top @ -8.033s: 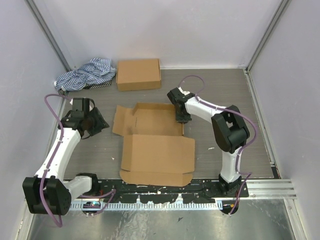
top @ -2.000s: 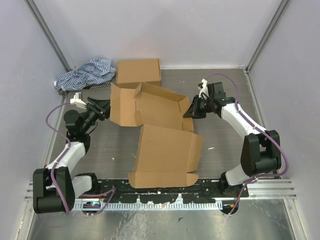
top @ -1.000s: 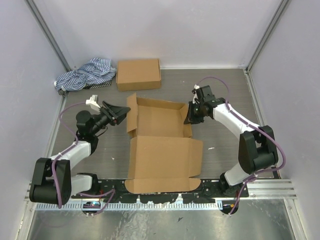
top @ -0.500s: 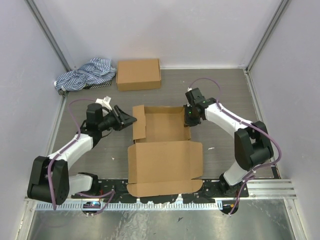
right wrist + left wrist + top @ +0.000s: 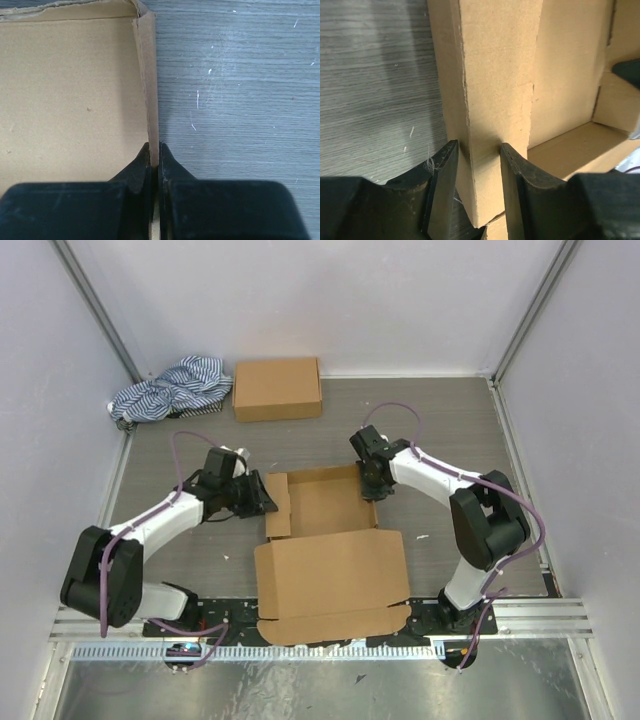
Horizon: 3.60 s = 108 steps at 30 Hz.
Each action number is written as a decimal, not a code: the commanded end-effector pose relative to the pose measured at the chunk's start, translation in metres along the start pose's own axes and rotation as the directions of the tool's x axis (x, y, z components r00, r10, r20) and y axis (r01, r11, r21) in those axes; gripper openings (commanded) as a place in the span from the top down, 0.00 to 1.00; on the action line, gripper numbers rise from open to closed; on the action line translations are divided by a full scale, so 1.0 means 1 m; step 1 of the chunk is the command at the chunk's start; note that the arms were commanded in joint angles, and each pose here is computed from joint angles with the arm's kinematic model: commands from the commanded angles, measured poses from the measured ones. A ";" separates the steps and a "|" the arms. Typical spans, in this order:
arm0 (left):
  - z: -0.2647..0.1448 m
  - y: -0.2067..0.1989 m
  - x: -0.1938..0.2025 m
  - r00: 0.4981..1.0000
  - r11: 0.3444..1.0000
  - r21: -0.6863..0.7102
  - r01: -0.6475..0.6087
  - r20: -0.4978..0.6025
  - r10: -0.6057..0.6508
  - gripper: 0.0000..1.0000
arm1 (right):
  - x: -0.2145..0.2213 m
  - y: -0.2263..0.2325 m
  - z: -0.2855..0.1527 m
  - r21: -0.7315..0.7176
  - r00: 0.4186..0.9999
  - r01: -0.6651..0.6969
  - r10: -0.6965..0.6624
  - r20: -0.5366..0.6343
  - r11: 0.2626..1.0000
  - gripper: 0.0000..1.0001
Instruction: Fold the paper box
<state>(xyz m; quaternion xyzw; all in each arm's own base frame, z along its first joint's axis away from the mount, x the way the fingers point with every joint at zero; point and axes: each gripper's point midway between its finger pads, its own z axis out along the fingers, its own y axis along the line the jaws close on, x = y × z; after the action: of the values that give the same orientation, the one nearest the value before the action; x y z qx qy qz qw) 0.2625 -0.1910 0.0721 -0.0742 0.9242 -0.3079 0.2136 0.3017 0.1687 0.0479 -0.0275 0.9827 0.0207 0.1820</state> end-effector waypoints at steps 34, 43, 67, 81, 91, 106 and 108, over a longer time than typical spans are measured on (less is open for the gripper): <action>-0.025 0.037 -0.005 0.911 0.526 -0.764 -0.372 -0.194 0.363 1.00 | -0.008 0.002 -0.006 0.134 0.999 -0.023 0.018 0.040 0.991 0.99; -0.018 0.031 0.001 0.911 0.555 -0.740 -0.379 -0.193 0.366 1.00 | -0.007 0.002 -0.005 0.137 0.999 -0.026 0.021 0.041 0.990 0.99; -0.006 0.033 0.015 0.919 0.598 -0.706 -0.380 -0.212 0.334 0.79 | 0.005 0.000 0.011 0.177 0.999 -0.049 0.051 -0.005 0.983 0.72; -0.004 0.030 0.006 0.917 0.580 -0.722 -0.377 -0.200 0.346 0.58 | -0.003 -0.004 0.006 0.209 0.998 -0.058 0.057 0.008 0.976 0.72; 0.004 0.024 0.002 0.920 0.595 -0.715 -0.367 -0.184 0.347 0.63 | -0.006 -0.009 0.007 0.244 0.994 -0.106 0.100 0.034 0.964 0.71; -0.003 0.022 -0.008 0.911 0.566 -0.733 -0.377 -0.182 0.370 0.87 | -0.014 -0.009 -0.008 0.224 0.987 -0.149 0.131 0.092 0.963 0.53; -0.008 0.021 -0.011 0.910 0.562 -0.737 -0.375 -0.178 0.374 0.71 | -0.020 -0.009 -0.017 0.205 0.984 -0.161 0.141 0.110 0.965 0.49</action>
<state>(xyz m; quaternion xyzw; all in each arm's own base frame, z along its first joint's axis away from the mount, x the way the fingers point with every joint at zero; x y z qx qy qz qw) 0.2640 -0.1819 0.0516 0.0348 0.9687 0.1249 0.2114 0.2974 0.1646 0.0306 0.0380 0.9819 -0.0789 0.1680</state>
